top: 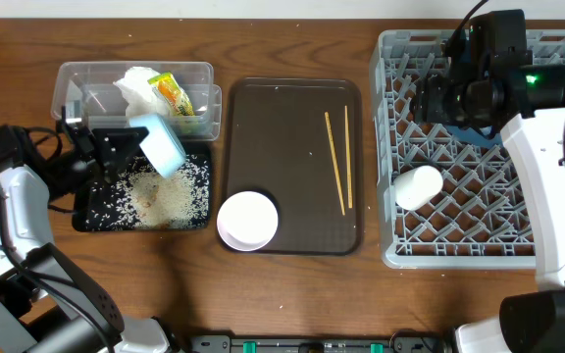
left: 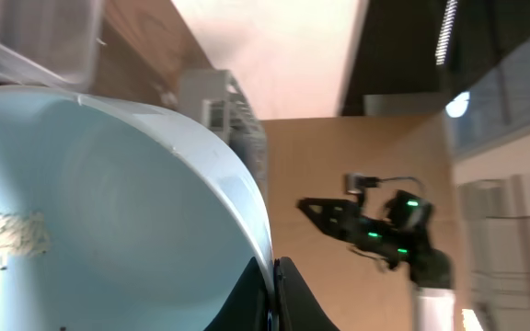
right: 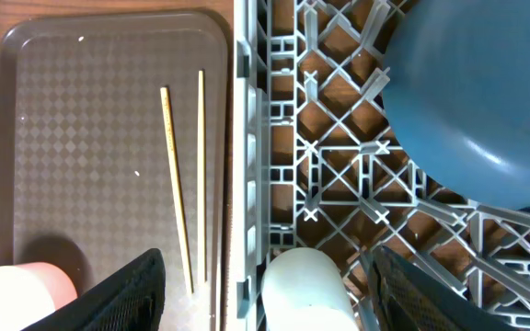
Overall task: Sort waste into correct bins and load items into the dishwasher rack
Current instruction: 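Carry the rice bowl left and tip rice onto the black tray, then move the light-blue bowl right and set it on the brown tray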
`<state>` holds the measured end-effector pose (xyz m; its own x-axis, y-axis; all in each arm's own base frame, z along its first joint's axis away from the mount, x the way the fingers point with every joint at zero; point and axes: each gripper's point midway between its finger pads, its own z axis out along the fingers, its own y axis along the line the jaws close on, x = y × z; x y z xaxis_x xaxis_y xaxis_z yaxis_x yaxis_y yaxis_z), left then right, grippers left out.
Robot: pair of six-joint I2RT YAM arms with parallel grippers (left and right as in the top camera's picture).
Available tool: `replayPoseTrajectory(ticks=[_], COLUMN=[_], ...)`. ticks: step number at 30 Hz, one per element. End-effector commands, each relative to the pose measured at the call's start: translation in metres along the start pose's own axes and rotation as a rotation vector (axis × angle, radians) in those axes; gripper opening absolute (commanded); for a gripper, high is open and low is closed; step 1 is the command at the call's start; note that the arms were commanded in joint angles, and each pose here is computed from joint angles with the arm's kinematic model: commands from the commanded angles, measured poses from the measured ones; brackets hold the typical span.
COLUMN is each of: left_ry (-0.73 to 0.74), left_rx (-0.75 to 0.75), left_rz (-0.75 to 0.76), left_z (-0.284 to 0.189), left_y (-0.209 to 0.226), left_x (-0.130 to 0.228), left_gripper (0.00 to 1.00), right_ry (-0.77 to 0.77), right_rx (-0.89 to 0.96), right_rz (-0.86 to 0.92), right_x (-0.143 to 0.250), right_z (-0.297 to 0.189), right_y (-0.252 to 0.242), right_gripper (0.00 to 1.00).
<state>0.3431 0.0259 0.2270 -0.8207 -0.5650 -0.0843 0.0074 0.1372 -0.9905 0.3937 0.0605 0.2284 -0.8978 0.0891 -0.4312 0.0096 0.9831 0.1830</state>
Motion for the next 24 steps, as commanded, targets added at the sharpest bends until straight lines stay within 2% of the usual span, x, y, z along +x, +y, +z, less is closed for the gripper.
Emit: replayPoseTrajectory(ticks=[1,5,12,14,18,24], left_ry=[-0.019,0.004,-0.001,-0.009,-0.036,-0.008], left_rx=[-0.092,0.056,0.035,-0.016,-0.218,-0.189], left_rz=[-0.069,-0.117,-0.079,-0.064,-0.053,-0.043], left_z=[-0.004,-0.001,-0.001,-0.001,-0.006,0.003], left_y=[0.019,-0.006,-0.002,0.006,0.041,0.035], left_x=[-0.004,0.002,-0.002,-0.004,-0.008,-0.004], left_gripper=[0.06,0.06,0.06,0.06,0.07,0.06], right_ry=[-0.004,0.0,-0.001,0.0,0.001,-0.01], right_rx=[-0.006,-0.005,-0.005,-0.005,-0.005,-0.008], right_rz=[-0.019,-0.019,-0.019,-0.019,-0.019,-0.019], right_x=[0.002,0.003,0.003,0.003,0.003,0.0], right_z=[-0.003,-0.003,-0.003,-0.003,-0.003,-0.003], right_y=[0.009,0.008,0.008,0.008,0.008,0.009], right_gripper=[0.69,0.69,0.69,0.69,0.69,0.69])
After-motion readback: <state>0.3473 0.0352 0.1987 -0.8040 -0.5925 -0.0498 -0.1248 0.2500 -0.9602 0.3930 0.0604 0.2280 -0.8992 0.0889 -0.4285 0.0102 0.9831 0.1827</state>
